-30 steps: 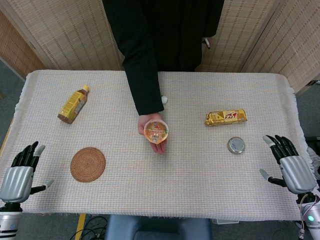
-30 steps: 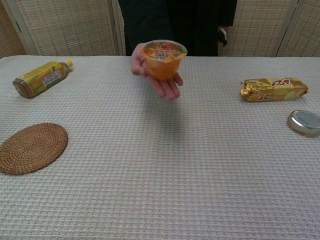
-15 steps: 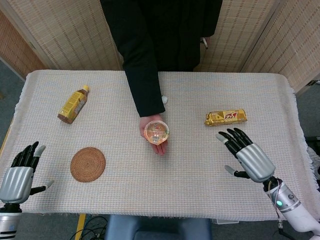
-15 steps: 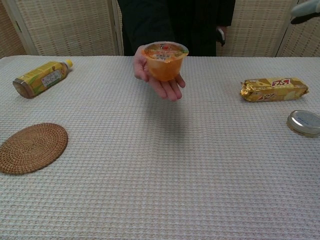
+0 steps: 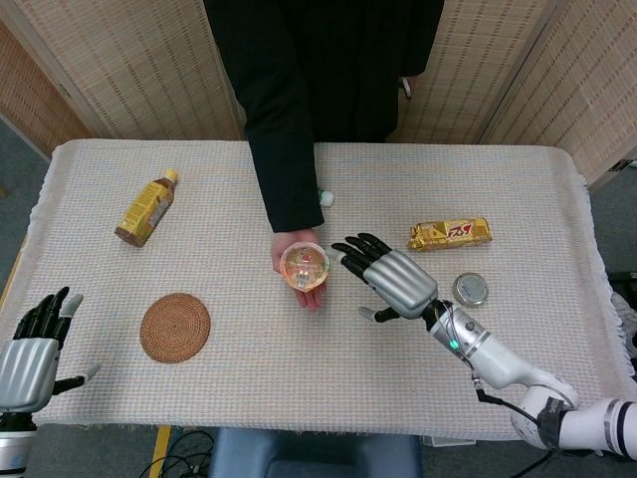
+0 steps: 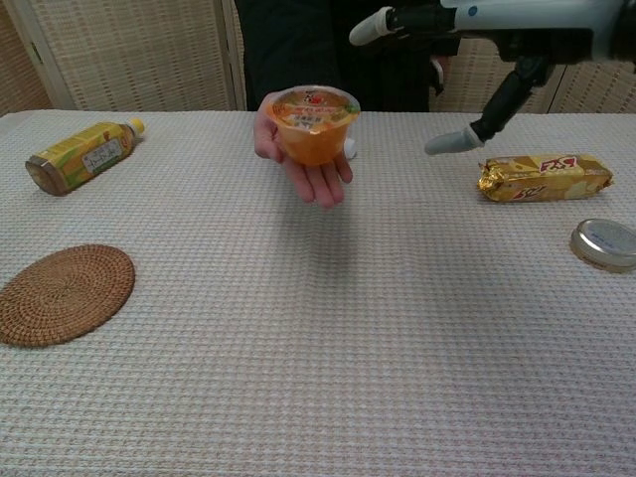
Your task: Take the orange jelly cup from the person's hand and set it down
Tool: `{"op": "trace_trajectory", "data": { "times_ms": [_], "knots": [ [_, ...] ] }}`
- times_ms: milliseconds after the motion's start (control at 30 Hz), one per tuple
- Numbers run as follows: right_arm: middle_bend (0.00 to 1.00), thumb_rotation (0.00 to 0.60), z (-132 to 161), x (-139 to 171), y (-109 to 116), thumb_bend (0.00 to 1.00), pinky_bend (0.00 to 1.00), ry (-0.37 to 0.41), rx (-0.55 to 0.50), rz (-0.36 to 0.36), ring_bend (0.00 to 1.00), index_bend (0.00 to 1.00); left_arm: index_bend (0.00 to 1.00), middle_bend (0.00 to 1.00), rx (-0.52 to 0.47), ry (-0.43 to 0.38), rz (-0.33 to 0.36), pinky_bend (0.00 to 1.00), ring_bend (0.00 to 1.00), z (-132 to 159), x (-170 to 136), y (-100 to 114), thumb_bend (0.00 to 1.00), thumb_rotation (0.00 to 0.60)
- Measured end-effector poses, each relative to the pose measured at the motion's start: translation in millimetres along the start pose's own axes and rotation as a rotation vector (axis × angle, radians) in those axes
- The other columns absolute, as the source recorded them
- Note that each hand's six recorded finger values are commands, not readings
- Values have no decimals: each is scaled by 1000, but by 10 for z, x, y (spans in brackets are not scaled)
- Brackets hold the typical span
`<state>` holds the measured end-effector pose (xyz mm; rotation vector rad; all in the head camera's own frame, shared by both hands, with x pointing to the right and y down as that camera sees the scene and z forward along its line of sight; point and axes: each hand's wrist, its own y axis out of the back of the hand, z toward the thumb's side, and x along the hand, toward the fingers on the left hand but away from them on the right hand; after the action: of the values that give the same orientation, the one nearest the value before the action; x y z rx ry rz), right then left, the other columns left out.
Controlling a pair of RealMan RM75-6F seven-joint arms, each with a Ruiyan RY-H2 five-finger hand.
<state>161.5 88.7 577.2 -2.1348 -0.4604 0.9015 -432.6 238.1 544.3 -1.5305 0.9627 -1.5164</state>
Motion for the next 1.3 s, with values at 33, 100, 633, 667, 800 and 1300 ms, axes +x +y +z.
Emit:
{"op": "trace_trajectory", "data": {
  "times_ms": [33, 100, 633, 667, 800, 1300],
  "knots": [
    [2, 600, 33, -80, -4, 256, 0, 3, -4, 10, 0, 0, 87, 0, 0, 0, 0, 162, 0, -1, -2, 1, 143, 600],
    [0, 600, 72, -191, -12, 256, 0, 5, -10, 25, 0, 0, 87, 0, -1, 2, 1, 162, 0, -7, -7, 4, 143, 600],
    [61, 600, 360, -1003, -218, 303, 35, -12, -27, 107, 3, 4, 87, 0, -11, 30, -5, 162, 0, -113, -57, -32, 143, 600],
    [103, 600, 385, -1032, -227, 333, 86, -11, -26, 103, 22, 27, 87, 0, -12, 33, -5, 162, 0, -121, -61, -34, 143, 600],
    [276, 600, 432, -1085, -188, 456, 395, -9, -10, 51, 221, 232, 87, 0, -11, 41, -8, 162, 0, -156, -78, -43, 143, 600],
    [382, 600, -8, -638, 242, 511, 568, -73, -20, -125, 365, 352, 87, 0, -10, 30, -10, 162, 0, -133, -58, -55, 143, 600]
  ]
}}
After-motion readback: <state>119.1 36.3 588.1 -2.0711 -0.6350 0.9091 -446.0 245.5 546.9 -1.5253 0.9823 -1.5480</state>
